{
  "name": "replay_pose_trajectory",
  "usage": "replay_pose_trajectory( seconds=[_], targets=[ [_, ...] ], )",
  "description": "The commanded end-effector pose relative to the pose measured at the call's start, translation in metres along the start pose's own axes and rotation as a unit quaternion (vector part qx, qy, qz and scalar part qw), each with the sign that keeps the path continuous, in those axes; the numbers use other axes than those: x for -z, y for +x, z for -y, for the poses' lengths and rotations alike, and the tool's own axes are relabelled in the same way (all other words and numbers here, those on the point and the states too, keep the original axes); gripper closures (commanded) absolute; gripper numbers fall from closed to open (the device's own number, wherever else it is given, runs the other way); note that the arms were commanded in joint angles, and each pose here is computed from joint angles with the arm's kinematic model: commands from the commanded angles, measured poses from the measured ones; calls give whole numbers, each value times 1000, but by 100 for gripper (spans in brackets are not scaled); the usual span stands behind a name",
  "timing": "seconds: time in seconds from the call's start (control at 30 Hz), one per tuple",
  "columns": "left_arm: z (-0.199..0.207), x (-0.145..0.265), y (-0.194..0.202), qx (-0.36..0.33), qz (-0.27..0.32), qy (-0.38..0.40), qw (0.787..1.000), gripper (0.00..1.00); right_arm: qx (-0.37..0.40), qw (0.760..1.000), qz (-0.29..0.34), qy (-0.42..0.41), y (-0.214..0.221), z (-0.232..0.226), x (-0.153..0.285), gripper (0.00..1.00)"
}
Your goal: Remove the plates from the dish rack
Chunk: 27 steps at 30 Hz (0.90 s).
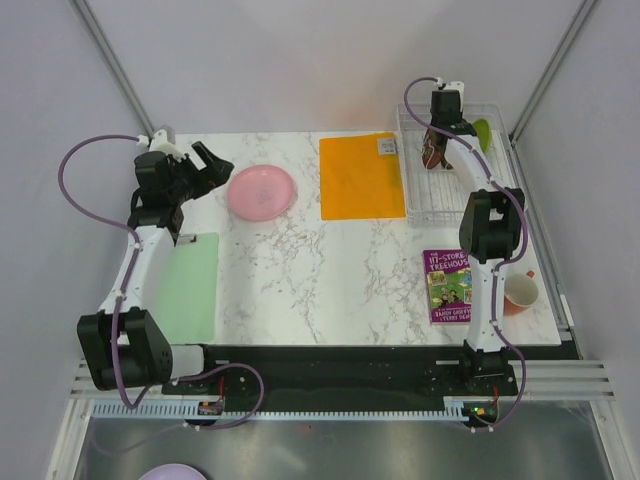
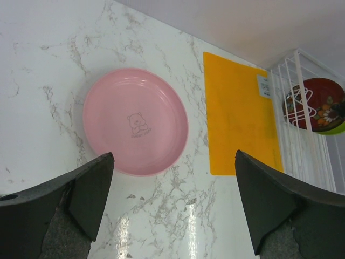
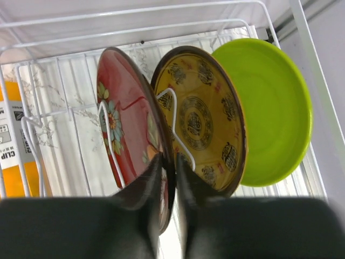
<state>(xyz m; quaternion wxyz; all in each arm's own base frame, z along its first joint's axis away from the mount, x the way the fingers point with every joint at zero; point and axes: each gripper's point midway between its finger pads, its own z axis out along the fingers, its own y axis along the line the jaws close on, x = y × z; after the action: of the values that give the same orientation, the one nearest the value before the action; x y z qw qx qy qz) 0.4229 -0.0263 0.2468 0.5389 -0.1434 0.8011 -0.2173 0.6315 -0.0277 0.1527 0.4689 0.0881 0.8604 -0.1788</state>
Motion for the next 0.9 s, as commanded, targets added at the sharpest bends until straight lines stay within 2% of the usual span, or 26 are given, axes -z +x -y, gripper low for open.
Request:
replay_pose_trajectory(
  seconds=[0.0,0.1,0.3,0.4,0.57,0.87],
  targets=[
    [27,21,-20,-31,29,42,998,1,-6,1000,22,-18,-14,-6,-6,91],
    [26,22,-21,-34,32,40,998,1,-10,999,27,-29,-18,-10,-5,100],
    [23,20,-13,-29,23,37,999,2,-21,997,67,17,-51,11,24,100],
    [22,20,-11,-32,22,34,999,2,21,993,94,66,-78,26,51,100],
    [23,21,-11,-37,23,33,999,2,58,970,133,194,-111,53,101,100],
    [20,18,-2,-35,8,30,999,1,22,959,183,216,-141,75,165,100]
  ],
)
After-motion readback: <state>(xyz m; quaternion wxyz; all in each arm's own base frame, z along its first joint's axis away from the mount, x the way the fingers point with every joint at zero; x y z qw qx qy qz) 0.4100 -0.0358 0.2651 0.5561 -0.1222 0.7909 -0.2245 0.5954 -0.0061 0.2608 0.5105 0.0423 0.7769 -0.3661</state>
